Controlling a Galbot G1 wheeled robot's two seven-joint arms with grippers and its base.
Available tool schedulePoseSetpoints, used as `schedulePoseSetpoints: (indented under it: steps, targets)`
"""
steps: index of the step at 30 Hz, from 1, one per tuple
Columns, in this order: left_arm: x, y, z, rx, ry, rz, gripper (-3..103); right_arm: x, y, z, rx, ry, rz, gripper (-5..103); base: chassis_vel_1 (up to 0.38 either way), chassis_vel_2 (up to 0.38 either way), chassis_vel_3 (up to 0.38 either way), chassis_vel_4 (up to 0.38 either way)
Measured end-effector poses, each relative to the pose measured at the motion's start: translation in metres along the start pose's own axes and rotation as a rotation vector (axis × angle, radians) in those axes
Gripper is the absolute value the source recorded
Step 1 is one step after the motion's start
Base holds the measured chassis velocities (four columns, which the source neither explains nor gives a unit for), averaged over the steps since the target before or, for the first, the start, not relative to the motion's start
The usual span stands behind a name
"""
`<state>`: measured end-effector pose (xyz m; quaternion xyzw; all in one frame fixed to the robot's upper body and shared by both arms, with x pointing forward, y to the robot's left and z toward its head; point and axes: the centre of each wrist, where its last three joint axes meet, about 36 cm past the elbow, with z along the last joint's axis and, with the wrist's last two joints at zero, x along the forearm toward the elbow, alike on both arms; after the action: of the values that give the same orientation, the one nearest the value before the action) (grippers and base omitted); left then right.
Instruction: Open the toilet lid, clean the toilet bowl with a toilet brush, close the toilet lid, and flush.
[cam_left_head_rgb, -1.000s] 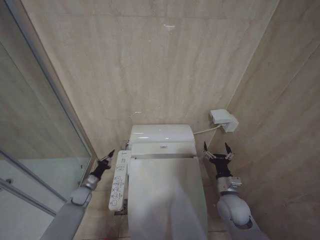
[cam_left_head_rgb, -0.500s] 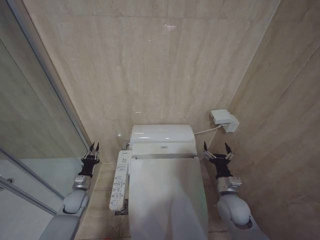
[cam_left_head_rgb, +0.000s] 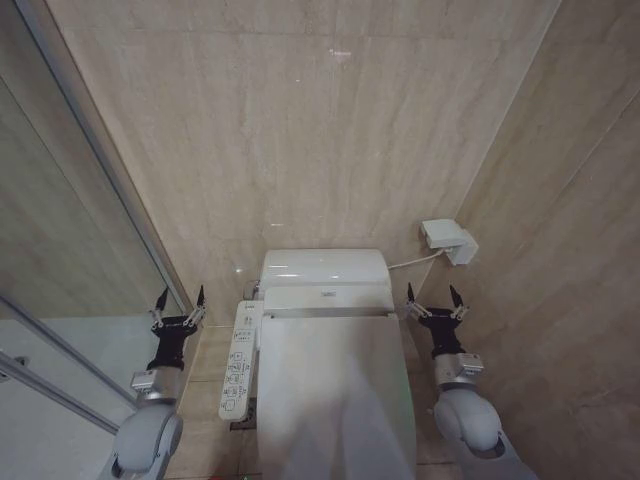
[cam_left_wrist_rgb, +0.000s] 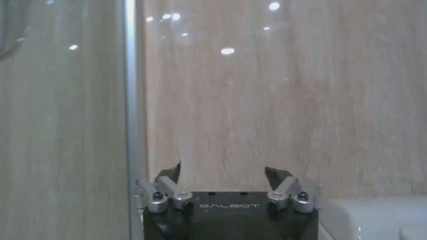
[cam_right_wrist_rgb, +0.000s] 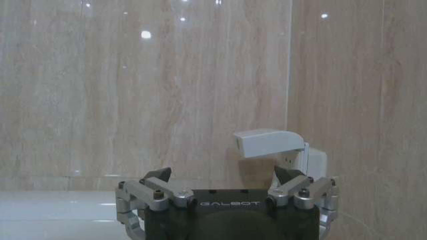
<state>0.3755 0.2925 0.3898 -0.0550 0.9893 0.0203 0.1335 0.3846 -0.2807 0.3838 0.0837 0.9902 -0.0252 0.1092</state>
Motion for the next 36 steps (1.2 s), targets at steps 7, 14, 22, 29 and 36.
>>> schedulePoseSetpoints:
  steps: [7, 14, 22, 29, 36]
  targets:
    - [0.027, -0.009, -0.027, 0.071, 0.033, -0.006, 95, 0.0, 0.0, 0.0, 0.0, 0.0, 0.0, 100, 0.0, 0.0, 0.0, 0.0]
    - [0.04, -0.012, -0.026, 0.055, 0.015, 0.031, 100, 0.0, 0.0, 0.0, 0.0, 0.0, 0.0, 100, 0.0, 0.0, 0.0, 0.0]
    - [0.047, -0.014, -0.025, 0.036, 0.013, 0.035, 100, 0.0, 0.0, 0.0, 0.0, 0.0, 0.0, 100, 0.0, 0.0, 0.0, 0.0]
    - [0.05, -0.013, -0.023, 0.032, 0.008, 0.037, 100, 0.0, 0.0, 0.0, 0.0, 0.0, 0.0, 100, 0.0, 0.0, 0.0, 0.0]
    - [0.051, -0.008, -0.024, 0.02, 0.006, 0.032, 100, 0.0, 0.0, 0.0, 0.0, 0.0, 0.0, 100, 0.0, 0.0, 0.0, 0.0]
